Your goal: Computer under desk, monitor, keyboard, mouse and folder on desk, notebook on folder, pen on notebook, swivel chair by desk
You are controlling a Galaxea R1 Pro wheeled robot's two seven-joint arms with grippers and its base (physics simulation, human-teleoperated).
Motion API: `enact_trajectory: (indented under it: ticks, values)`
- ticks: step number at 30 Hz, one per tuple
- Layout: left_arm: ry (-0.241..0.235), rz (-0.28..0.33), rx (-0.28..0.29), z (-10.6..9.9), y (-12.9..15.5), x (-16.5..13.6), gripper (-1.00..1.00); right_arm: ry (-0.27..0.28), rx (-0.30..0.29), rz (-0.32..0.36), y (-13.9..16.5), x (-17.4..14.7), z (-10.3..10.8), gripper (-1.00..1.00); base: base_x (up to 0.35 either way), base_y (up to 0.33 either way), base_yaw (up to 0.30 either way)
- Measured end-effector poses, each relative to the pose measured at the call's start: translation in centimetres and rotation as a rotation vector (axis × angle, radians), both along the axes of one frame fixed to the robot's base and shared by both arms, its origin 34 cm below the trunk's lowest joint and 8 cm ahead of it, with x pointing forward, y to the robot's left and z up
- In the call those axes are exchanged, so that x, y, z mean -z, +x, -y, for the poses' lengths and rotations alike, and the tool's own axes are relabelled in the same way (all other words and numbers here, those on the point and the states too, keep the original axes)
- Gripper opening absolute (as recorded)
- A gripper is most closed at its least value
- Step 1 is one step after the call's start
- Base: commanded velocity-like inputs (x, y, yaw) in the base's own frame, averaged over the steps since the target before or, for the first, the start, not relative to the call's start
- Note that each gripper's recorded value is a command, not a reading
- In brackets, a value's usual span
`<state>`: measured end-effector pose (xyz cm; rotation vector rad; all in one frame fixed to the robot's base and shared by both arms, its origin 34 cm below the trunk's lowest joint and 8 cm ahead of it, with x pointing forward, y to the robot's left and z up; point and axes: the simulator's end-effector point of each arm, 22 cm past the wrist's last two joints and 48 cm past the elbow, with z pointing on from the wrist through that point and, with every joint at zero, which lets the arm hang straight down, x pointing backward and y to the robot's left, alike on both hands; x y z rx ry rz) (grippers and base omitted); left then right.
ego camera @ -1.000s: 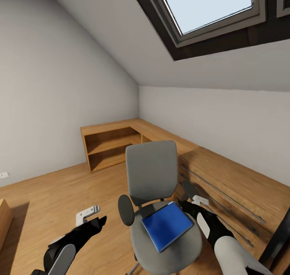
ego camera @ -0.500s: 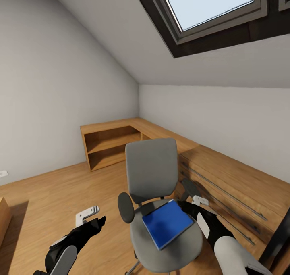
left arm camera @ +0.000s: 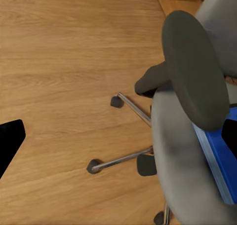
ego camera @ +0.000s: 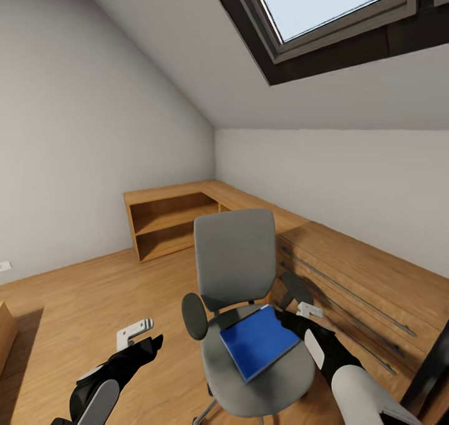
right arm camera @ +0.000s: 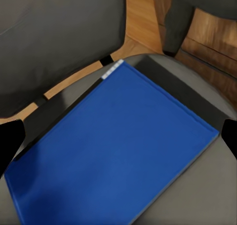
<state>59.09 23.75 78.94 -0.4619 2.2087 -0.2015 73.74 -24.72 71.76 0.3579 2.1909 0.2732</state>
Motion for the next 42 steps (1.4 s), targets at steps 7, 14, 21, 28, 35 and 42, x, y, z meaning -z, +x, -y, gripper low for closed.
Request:
enact_trajectory:
  ticks: [7, 14, 21, 28, 35, 42]
  values:
    - [0.001, 0.001, -0.003, -0.2, -0.1, 1.2, 1.00, 0.003, -0.006, -0.013, -0.4, 1.8, -0.4, 1.00, 0.000, 0.000, 0.000]
    - [0.001, 0.000, -0.005, -0.3, -0.2, 2.5, 1.00, 0.002, -0.004, -0.019, -0.7, 3.4, -0.2, 1.00, 0.000, 0.000, 0.000]
    - [0.000, -0.001, -0.006, -0.3, -0.3, 3.8, 1.00, 0.000, -0.004, -0.016, -0.8, 4.6, -0.2, 1.00, 0.000, 0.000, 0.000]
    - [-0.001, -0.005, -0.005, -0.3, -0.5, 5.2, 1.00, -0.118, -0.108, 0.059, -0.1, 4.7, -3.3, 1.00, 0.000, 0.000, 0.000]
    - [-0.002, -0.017, 0.002, 0.0, -0.8, 7.0, 1.00, -0.169, -0.165, 0.060, -0.4, 6.0, -4.8, 1.00, 0.000, 0.000, 0.000]
    - [-0.002, -0.020, 0.005, 0.1, -0.8, 7.1, 1.00, -0.172, -0.168, 0.060, -0.4, 6.1, -4.9, 1.00, 0.000, 0.000, 0.000]
